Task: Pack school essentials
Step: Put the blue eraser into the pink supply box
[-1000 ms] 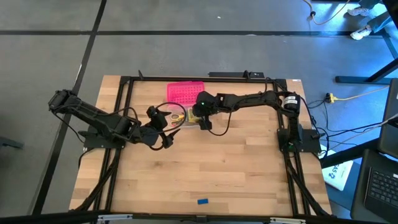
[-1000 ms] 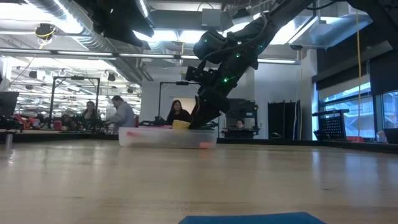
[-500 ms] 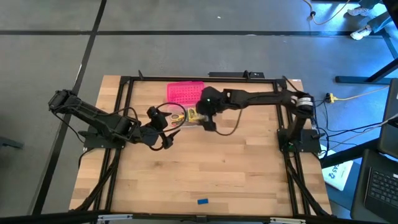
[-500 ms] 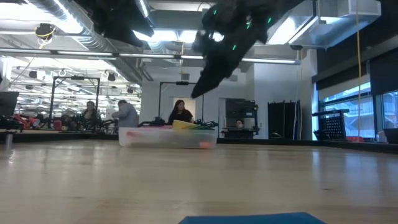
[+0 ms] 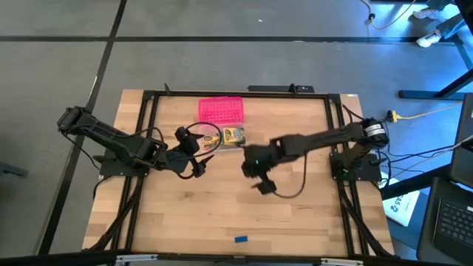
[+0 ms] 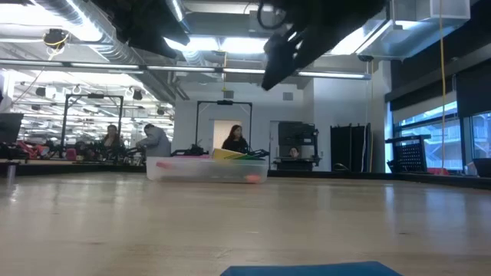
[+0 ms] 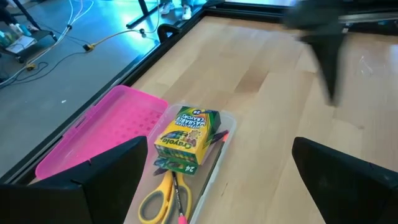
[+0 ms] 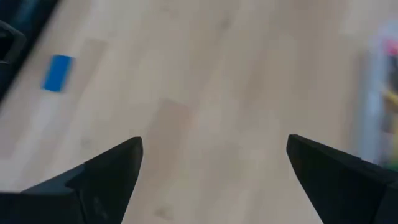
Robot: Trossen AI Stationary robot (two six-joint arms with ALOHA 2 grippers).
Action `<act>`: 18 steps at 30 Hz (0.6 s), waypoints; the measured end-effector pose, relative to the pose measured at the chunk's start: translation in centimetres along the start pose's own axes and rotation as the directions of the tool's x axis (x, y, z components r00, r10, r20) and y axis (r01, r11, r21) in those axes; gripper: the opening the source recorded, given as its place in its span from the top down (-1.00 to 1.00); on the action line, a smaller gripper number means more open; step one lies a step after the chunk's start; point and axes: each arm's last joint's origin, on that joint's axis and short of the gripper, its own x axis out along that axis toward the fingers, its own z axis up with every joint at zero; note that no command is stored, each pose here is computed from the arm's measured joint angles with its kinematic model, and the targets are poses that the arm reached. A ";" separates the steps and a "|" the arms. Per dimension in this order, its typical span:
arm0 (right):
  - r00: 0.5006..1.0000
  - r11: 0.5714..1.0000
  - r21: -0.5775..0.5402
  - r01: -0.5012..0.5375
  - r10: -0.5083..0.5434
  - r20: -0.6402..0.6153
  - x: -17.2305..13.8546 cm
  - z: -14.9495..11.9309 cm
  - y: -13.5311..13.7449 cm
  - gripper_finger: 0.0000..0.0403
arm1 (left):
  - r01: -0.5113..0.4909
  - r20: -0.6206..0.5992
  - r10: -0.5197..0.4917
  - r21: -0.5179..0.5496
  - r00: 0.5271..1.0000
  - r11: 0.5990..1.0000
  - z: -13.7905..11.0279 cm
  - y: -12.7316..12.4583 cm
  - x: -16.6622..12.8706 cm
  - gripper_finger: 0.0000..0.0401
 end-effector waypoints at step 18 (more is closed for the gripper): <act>0.996 0.994 0.057 0.094 -0.093 -0.009 0.7 0.5 10.2 -0.98 | 0.000 0.000 0.000 -0.003 1.000 1.000 0.0 0.0 0.0 -0.98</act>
